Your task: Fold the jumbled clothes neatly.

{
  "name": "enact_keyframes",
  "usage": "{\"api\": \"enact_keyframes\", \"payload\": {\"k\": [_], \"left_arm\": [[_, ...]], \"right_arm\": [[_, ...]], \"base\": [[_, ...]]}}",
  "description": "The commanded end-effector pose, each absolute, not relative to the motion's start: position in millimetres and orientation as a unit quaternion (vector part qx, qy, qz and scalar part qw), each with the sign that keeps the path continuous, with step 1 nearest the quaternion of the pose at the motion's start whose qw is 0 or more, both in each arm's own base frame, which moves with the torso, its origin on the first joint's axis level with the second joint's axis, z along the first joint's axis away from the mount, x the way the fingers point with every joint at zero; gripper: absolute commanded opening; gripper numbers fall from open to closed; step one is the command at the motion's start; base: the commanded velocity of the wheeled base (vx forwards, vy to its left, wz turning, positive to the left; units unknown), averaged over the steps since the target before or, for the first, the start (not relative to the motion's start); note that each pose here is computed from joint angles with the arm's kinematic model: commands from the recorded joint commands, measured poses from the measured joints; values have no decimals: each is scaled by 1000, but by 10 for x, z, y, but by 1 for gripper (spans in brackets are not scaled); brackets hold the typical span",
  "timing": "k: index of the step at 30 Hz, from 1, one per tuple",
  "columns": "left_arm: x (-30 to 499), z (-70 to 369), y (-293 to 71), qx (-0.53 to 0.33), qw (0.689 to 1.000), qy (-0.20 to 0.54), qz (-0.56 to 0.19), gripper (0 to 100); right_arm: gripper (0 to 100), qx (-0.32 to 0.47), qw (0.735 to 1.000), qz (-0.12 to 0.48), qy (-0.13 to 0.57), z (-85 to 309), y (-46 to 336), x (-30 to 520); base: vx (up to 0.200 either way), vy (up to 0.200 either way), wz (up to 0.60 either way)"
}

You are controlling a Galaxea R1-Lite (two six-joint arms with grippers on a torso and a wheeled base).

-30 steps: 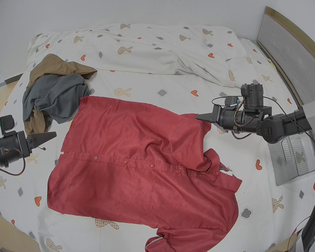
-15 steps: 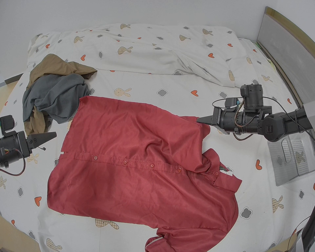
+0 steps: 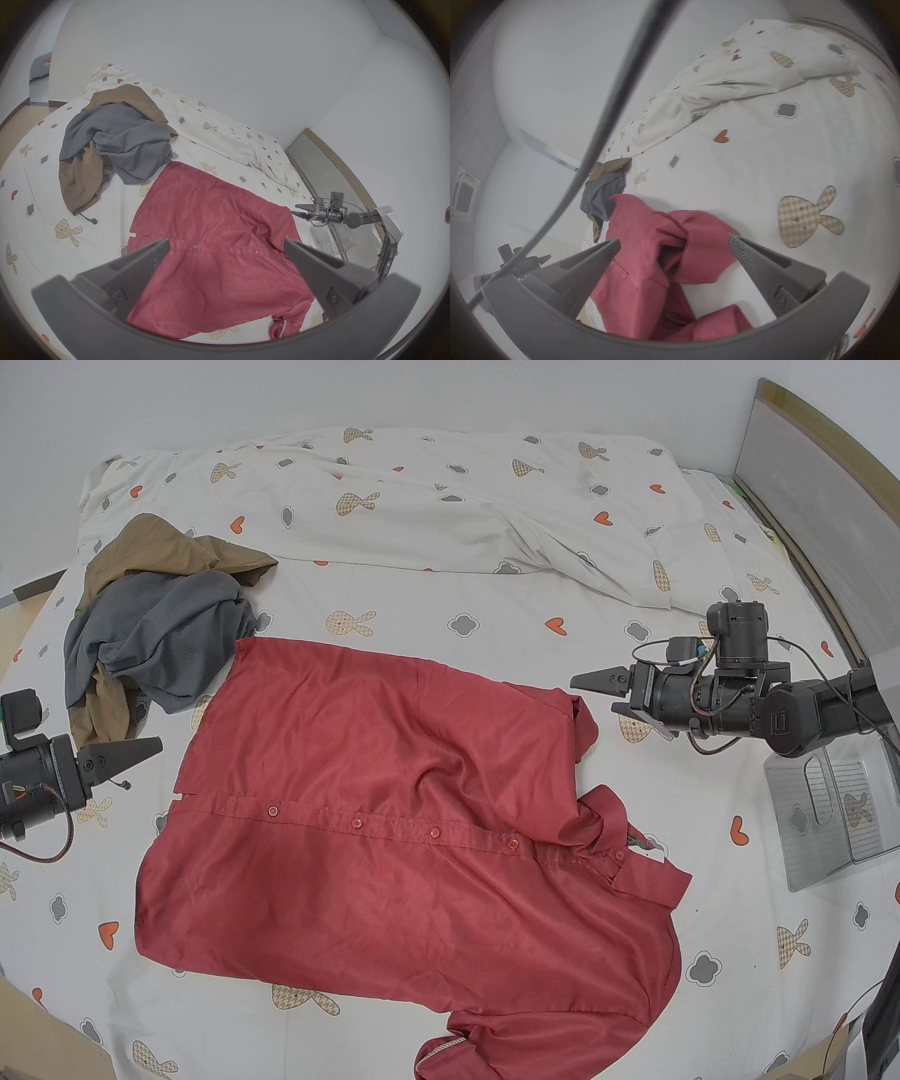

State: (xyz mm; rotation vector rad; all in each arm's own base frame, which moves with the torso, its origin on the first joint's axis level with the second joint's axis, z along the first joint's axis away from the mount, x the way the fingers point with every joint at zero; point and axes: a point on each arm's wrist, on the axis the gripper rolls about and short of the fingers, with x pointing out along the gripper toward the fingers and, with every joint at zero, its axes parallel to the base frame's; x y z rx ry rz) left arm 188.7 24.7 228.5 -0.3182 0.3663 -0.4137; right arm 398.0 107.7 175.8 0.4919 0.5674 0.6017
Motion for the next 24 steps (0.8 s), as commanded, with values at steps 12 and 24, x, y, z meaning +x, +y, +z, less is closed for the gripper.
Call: {"api": "enact_keyframes", "payload": {"k": [12,24], "left_arm": [[1895,2278,250,-158,949,182,-203,100],[1895,2278,250,-158,949,182,-203,100]], "right_arm": [[100,248,881,257,310,1369,948,4168],[100,242,879,276,304,1379,1127,4239]], "base": [[0,0,0],[0,0,0]]}}
